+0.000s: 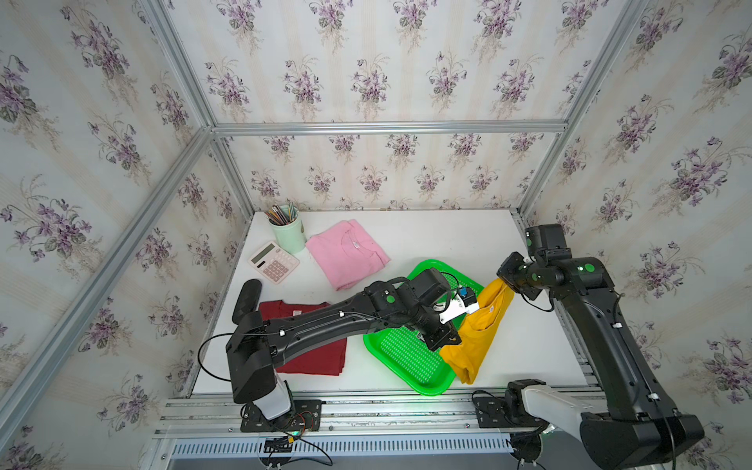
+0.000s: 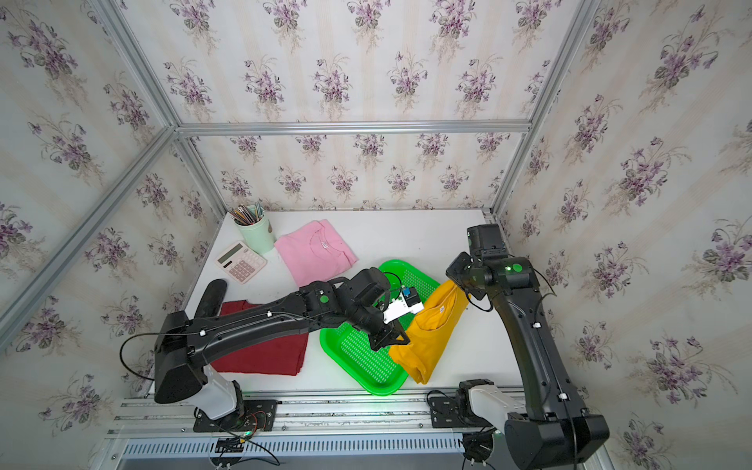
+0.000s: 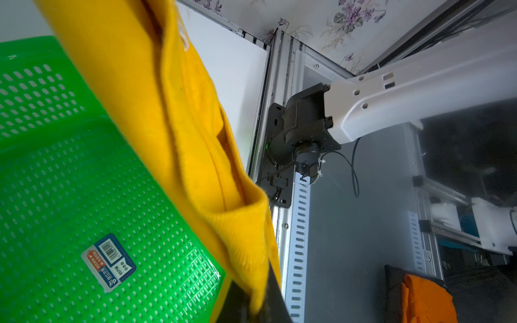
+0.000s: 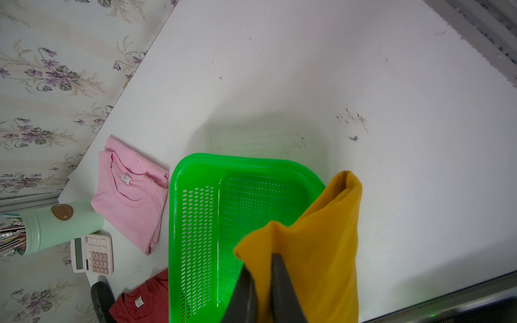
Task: Put the folded t-shirts into the basket
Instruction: Move the bin to the center of the board.
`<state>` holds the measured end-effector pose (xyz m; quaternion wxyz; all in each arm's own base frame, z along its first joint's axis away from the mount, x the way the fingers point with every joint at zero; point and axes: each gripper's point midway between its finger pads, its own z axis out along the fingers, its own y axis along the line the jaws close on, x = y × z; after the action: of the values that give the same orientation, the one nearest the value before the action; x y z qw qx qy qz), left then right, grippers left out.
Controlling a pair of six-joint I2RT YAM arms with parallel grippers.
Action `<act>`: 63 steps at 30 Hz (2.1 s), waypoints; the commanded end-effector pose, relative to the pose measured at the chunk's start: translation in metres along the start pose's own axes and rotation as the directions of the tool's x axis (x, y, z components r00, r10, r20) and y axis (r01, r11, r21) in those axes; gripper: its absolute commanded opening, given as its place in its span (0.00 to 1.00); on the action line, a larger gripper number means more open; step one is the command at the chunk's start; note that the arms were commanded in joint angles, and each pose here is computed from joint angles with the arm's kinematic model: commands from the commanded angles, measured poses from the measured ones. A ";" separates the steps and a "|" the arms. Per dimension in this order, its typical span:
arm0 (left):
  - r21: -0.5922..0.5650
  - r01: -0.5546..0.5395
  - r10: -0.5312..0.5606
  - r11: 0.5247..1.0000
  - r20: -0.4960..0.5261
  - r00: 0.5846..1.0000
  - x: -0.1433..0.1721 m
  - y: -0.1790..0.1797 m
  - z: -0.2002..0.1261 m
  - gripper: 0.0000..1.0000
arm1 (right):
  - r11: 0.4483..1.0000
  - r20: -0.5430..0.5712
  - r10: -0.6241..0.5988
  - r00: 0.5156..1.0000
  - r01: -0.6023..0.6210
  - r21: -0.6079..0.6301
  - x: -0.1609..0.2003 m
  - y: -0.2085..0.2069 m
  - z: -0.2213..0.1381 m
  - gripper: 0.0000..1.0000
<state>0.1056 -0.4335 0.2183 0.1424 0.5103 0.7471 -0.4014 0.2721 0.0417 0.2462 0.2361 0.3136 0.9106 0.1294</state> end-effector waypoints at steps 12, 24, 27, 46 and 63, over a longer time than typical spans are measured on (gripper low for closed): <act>0.029 0.176 -0.176 0.984 0.319 0.931 -0.038 -0.018 -0.066 0.00 | 0.989 -0.063 -0.095 0.993 0.087 -0.118 0.002 0.076 -0.002 0.00; -0.010 0.529 -0.522 0.848 0.156 0.839 0.044 0.077 -0.040 0.00 | 0.999 -0.174 -0.044 0.984 0.044 -0.002 0.047 0.072 0.092 0.00; -0.042 0.602 -0.597 0.797 0.099 0.796 0.066 0.099 -0.025 0.00 | 0.999 -0.188 -0.018 0.982 0.023 0.026 0.056 0.067 0.114 0.00; -0.423 0.494 -0.565 0.760 -0.053 0.824 0.125 0.175 -0.024 0.20 | 0.998 -0.212 0.026 0.977 -0.013 0.060 0.070 0.081 0.193 0.27; -0.619 0.350 -0.336 0.703 0.144 0.931 0.096 0.161 -0.120 0.48 | 0.968 -0.182 -0.245 0.952 0.250 0.002 0.060 0.071 0.126 0.72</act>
<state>0.2216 -0.2758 0.1675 0.2177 0.2787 0.9133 -0.2020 0.3571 0.1580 0.1594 0.1936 0.2200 0.9439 0.1521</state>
